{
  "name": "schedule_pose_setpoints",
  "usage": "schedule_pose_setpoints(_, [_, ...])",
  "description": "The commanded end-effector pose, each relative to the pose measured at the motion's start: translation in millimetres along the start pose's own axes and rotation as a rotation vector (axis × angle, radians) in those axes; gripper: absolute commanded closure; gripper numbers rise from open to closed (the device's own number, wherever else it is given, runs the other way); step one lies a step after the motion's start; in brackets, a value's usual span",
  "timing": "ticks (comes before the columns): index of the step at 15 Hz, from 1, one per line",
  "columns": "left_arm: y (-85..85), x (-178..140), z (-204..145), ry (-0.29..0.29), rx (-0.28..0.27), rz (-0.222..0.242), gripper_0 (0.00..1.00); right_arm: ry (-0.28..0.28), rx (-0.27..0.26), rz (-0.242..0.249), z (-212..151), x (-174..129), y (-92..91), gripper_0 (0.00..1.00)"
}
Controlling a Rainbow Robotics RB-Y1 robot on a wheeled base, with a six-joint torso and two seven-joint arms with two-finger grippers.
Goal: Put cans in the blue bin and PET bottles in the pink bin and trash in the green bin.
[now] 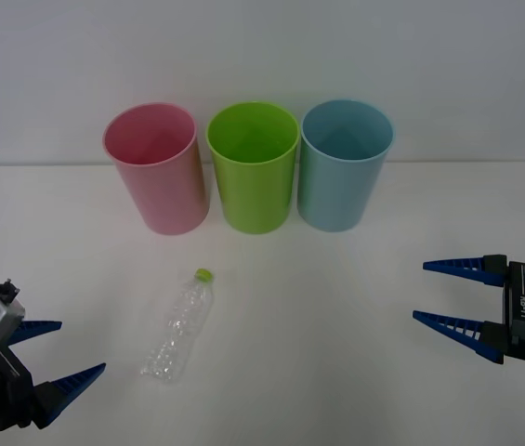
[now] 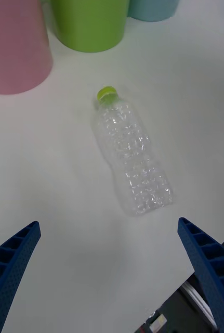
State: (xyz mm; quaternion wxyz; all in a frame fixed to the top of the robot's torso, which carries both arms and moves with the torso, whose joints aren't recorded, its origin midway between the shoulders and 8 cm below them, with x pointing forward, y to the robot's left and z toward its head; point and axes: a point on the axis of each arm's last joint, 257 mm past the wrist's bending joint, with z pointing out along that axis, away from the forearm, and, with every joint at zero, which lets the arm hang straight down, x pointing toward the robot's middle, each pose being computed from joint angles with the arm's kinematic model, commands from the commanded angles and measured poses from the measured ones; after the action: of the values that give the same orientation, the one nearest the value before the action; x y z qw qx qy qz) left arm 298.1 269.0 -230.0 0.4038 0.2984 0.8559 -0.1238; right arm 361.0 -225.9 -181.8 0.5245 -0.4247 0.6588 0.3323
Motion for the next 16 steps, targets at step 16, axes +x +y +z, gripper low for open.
schedule_pose_setpoints(16, [-16.1, -12, 35, 0.17, -0.047, -0.04, 0.1, 0.0, 0.0, 0.0, 0, 0, 0.0, 0.22])
